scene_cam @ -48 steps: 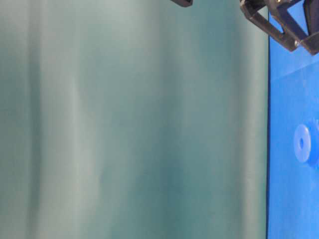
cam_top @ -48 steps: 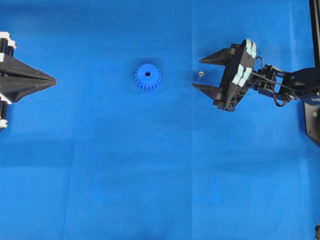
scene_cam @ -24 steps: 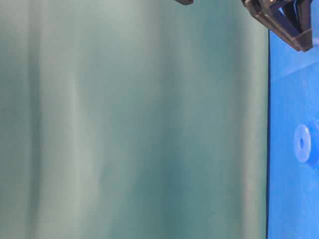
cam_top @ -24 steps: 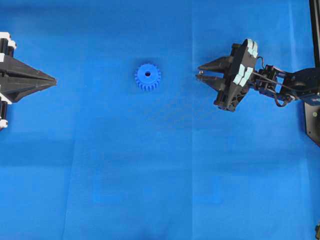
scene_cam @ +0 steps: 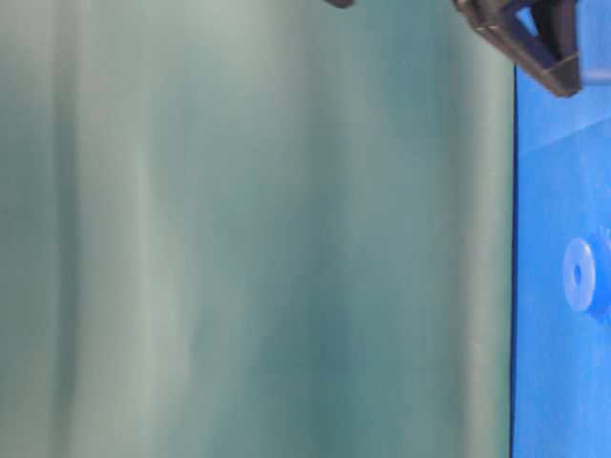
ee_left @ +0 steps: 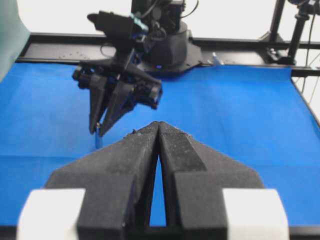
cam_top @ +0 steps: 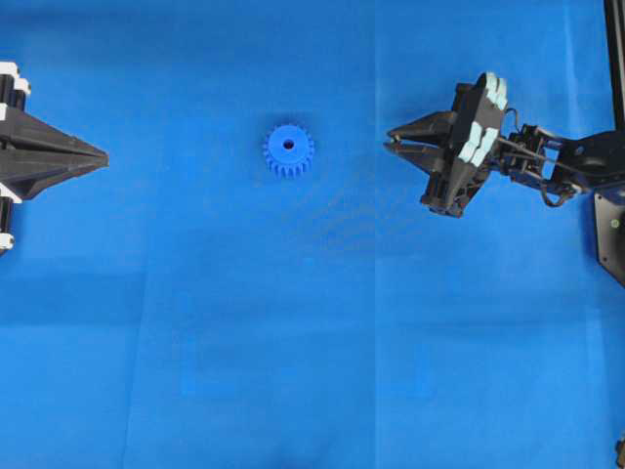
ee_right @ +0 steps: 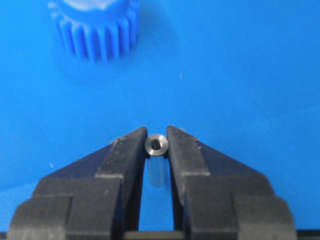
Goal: Insert the shaft placed at a random location into the center hole of the small gear at another random location.
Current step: 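Close the right gripper on the shaft and lift it upright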
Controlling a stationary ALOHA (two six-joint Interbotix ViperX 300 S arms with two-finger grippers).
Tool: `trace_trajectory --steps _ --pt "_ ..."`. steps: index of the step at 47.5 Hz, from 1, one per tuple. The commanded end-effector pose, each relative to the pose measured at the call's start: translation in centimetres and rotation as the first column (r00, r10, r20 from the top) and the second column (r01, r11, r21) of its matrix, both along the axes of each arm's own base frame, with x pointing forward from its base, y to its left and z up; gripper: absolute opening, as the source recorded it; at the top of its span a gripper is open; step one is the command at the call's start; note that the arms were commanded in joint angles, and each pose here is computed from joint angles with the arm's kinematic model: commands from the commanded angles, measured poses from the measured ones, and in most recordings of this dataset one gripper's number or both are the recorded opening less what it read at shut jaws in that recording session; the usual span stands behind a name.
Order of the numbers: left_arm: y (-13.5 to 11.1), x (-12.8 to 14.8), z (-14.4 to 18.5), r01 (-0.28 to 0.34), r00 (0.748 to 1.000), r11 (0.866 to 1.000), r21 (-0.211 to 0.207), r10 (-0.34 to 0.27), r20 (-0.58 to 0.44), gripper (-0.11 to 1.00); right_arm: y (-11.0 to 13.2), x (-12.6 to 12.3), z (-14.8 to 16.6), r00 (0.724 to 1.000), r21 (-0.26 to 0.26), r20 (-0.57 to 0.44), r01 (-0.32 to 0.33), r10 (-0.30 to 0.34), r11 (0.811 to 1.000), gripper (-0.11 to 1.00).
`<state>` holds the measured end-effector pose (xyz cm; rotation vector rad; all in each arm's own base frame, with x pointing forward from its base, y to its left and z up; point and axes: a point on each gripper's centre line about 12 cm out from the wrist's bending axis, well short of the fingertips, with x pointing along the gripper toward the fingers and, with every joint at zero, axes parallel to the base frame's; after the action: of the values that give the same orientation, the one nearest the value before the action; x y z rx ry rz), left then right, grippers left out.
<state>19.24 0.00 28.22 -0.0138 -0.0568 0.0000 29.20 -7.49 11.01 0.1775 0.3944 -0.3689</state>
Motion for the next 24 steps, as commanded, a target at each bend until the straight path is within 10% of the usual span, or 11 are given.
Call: trace_trajectory --steps 1,24 --pt "0.0 0.0 0.5 -0.001 1.0 1.0 -0.002 0.001 0.015 0.0 0.0 0.3 2.4 0.999 -0.004 0.05 -0.004 0.004 1.0 0.03" --pt "0.1 0.0 0.4 -0.003 1.0 1.0 -0.003 0.003 0.008 0.0 0.1 0.6 6.6 0.997 -0.011 0.066 -0.037 0.037 0.999 0.03"
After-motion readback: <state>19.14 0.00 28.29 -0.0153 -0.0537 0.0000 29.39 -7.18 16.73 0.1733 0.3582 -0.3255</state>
